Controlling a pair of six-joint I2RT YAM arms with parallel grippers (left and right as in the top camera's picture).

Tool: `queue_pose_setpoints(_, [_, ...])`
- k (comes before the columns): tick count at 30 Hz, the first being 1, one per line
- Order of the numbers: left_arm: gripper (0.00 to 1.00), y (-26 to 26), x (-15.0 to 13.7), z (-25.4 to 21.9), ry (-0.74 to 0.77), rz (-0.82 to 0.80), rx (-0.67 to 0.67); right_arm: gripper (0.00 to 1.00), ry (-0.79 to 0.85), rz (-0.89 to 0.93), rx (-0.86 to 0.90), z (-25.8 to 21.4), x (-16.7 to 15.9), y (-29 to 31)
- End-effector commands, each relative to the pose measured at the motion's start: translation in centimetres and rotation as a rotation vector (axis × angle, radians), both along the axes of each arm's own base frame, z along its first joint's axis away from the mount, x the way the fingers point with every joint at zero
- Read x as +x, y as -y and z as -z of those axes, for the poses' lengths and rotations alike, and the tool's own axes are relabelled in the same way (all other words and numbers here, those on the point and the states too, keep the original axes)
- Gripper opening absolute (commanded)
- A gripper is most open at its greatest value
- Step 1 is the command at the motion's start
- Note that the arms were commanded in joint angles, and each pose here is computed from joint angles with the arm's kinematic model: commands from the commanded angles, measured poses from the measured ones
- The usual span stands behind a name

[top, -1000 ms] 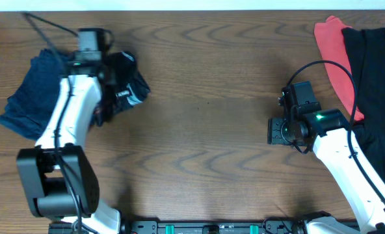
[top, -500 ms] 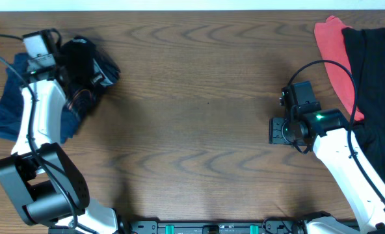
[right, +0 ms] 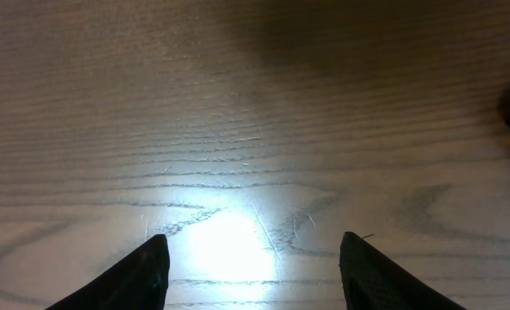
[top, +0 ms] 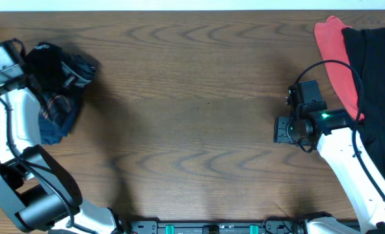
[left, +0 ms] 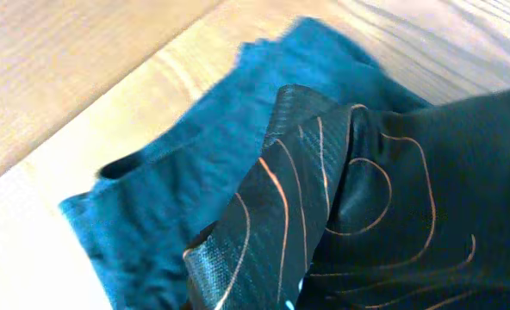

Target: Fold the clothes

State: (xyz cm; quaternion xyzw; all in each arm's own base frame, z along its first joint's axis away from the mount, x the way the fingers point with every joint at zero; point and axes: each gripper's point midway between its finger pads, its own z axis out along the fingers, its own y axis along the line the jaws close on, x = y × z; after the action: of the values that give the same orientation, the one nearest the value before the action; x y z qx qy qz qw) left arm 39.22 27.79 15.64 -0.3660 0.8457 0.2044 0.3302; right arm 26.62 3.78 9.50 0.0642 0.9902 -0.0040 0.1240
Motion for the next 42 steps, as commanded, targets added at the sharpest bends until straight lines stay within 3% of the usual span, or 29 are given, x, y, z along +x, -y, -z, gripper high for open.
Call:
queue_pose_setpoints(1, [0.06, -3.0, -1.3, -3.1, 0.108, -0.136, 0.021, 0.61, 0.012, 0.003, -0.013, -0.4, 0.2, 0.4])
queue_pose_setpoints(3, [0.13, -3.8, -2.0, -3.0, 0.106, -0.156, 0.022, 0.61, 0.009, 0.003, -0.014, -0.4, 0.1, 0.4])
queue_pose_setpoints(4, [0.36, -4.1, -2.3, -3.0, 0.105, -0.164, 0.022, 0.61, 0.009, 0.004, -0.014, -0.4, 0.1, 0.4])
queue_pose_setpoints(6, [0.98, -4.5, -2.7, -2.9, 0.103, -0.176, 0.021, 0.61, 0.008, 0.003, -0.014, -0.4, 0.1, 0.4])
queue_pose_setpoints(10, [0.98, -4.3, -2.6, -3.2, 0.116, -0.162, 0.007, 0.63, 0.009, 0.003, -0.014, -0.4, 0.1, 0.4])
queue_pose_setpoints(16, [0.98, -1.4, -0.8, -5.9, 0.22, -0.033, -0.057, 0.81, 0.061, 0.003, 0.0, -0.7, 1.4, 0.1])
queue_pose_setpoints(20, [0.98, 6.0, 2.7, -8.6, 0.338, 0.245, -0.204, 0.99, 0.191, 0.001, 0.032, -1.9, 4.4, -0.6])
queue_pose_setpoints(23, [0.98, 13.3, 4.6, -9.2, 0.343, 0.439, -0.3, 0.99, 0.326, -0.031, 0.132, -3.6, 7.4, -2.5])
queue_pose_setpoints(26, [0.98, 20.5, 4.8, -7.7, 0.228, 0.606, -0.343, 0.99, 0.468, -0.08, 0.197, -5.9, 10.1, -4.0])
queue_pose_setpoints(30, [0.98, 27.2, 0.9, -3.9, -0.039, 0.747, -0.408, 0.99, 0.55, -0.082, 0.128, -7.8, 11.0, -2.4])
queue_pose_setpoints(34, [0.98, 29.0, -3.8, -3.3, -0.184, 0.749, -0.475, 0.99, 0.51, -0.098, 0.095, -9.3, 8.0, -0.8])
queue_pose_setpoints(37, [0.98, 29.1, -6.7, -5.7, -0.155, 0.779, -0.444, 0.99, 0.528, -0.076, 0.093, -11.2, 5.3, 0.1])
queue_pose_setpoints(42, [0.98, 29.8, -12.3, -11.4, 0.073, 0.877, -0.281, 0.99, 0.676, 0.011, 0.074, -15.0, -0.3, 1.7])
